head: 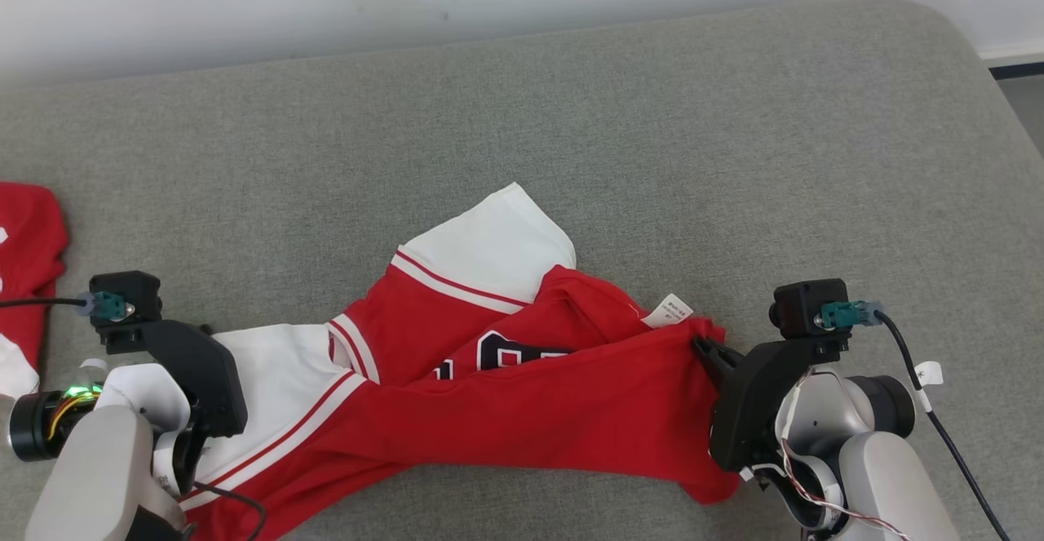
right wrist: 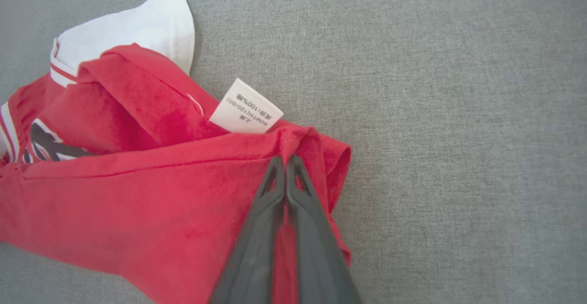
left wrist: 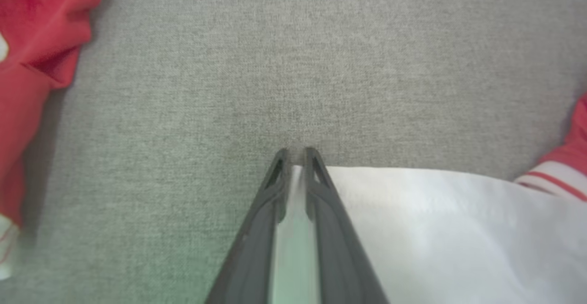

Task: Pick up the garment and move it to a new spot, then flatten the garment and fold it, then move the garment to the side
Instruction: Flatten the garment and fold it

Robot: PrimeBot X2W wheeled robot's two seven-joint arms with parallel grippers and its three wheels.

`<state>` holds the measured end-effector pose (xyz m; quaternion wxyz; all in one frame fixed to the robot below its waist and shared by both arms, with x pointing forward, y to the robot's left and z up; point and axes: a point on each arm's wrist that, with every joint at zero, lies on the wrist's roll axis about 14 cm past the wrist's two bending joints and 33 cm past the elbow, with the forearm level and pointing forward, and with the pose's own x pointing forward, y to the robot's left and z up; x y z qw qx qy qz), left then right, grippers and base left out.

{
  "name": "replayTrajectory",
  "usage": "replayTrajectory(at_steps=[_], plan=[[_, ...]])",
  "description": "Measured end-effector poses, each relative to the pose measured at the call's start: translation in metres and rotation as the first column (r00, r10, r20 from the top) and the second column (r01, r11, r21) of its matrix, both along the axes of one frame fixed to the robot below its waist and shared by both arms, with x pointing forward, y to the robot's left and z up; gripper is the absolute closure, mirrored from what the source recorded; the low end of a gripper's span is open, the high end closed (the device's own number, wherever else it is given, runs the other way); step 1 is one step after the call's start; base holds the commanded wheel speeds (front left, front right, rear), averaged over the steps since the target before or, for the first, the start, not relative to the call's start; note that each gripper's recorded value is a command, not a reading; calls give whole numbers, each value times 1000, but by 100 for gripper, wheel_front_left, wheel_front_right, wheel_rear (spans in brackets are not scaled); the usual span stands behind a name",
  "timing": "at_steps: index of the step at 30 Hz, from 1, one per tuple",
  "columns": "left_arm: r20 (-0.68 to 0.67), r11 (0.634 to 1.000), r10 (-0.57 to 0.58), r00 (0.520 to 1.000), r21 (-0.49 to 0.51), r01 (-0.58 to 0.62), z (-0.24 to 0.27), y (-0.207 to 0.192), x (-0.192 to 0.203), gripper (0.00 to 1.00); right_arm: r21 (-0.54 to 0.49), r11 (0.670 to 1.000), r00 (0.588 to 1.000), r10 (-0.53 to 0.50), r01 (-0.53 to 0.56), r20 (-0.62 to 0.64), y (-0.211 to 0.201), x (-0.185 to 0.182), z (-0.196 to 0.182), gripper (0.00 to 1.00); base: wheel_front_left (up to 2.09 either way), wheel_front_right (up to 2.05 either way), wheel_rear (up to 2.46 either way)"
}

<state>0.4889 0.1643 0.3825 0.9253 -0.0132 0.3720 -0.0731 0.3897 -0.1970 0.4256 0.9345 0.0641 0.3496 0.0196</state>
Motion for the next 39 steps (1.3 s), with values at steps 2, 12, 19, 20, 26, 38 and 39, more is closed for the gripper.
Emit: replayTrajectory(at_steps=[2,12,19,20,26,38,39], plan=[[-9,1000,-2,1000,-13,2,-1,-1,-1,100,1,1000,1000,1,-1,11,1,3,1,100,0,0,0],[66,995,14,998,-96,-8,15,-12,1,100,18,1000,996,-16,15,92,-1,13,16,100,0,0,0],[112,996,13,994,-88,-3,34,-10,2,100,19,1000,994,-18,16,112,-2,9,25,100,0,0,0],[117,996,14,993,-87,-4,37,-10,1,100,19,1000,994,-17,15,111,-1,8,25,100,0,0,0],[141,997,38,989,-75,-27,47,-2,0,100,18,1000,995,-11,9,104,1,2,25,100,0,0,0],[61,996,69,996,-67,-65,28,7,-15,0,26,999,995,-39,37,87,-7,0,19,0,0,0,0],[55,996,67,996,-65,-63,27,6,-16,0,24,999,996,-40,38,86,-8,0,19,0,0,0,0]])
